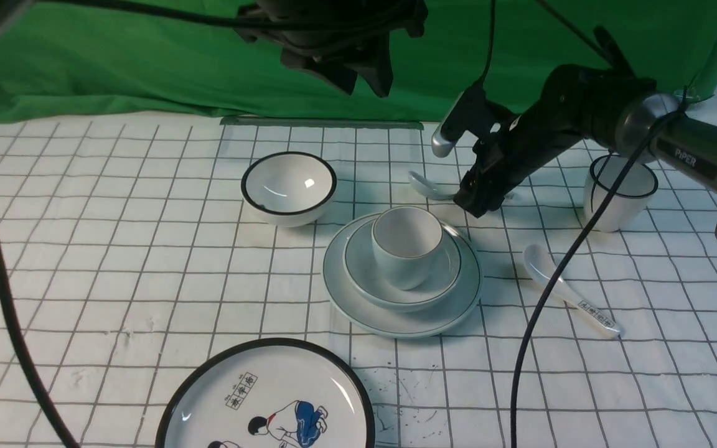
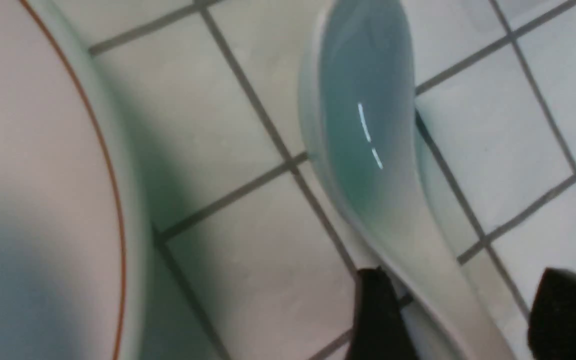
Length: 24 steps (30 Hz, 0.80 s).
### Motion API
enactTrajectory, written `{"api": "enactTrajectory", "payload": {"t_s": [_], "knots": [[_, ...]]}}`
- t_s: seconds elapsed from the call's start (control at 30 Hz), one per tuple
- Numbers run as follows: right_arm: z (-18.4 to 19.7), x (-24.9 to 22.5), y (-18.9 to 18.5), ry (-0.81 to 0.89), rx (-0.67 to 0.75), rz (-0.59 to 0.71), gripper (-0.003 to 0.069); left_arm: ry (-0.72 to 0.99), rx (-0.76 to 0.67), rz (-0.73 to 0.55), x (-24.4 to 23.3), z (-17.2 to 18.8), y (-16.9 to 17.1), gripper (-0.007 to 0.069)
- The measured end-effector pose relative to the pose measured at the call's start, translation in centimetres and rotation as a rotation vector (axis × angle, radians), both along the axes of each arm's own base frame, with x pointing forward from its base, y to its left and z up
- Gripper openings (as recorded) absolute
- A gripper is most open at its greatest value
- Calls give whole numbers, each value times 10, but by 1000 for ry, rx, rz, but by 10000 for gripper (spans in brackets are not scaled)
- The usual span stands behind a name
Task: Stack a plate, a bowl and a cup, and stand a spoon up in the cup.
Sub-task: Use the right arm to grab a blue soup spoon, then use the right arm to put the blue soup spoon into the blue teacup in the middle
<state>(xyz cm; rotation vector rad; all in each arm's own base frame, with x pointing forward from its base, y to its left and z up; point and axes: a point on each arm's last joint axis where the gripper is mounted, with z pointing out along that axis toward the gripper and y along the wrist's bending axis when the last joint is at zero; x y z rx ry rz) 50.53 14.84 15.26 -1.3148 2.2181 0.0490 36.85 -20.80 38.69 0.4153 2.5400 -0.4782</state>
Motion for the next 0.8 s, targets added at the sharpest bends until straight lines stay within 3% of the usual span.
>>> {"api": "enactTrajectory", "payload": {"t_s": [0.07, 0.13, 0.17, 0.37, 0.5, 0.53, 0.67, 0.8], "knots": [[-1, 0, 0, 3, 2, -2, 306, -5, -6, -1, -2, 3, 1, 267], [-2, -1, 0, 14, 6, -8, 128, -9, -20, -4, -5, 8, 1, 267], [-2, -1, 0, 21, 8, -11, 92, -9, -24, -5, -6, 9, 1, 266], [24, -14, -1, 148, 16, -43, 80, -35, -52, -10, -16, 25, 5, 266], [94, -46, -6, 294, 43, -108, 80, -91, -74, -10, -32, 49, 14, 259], [98, -48, -7, 296, 44, -110, 80, -96, -73, -12, -33, 50, 15, 256], [176, -88, -13, 241, 125, -192, 80, -204, -70, -23, -61, 84, 32, 208], [208, -130, -11, 235, 161, -212, 80, -232, -68, -25, -89, 96, 48, 156]]}}
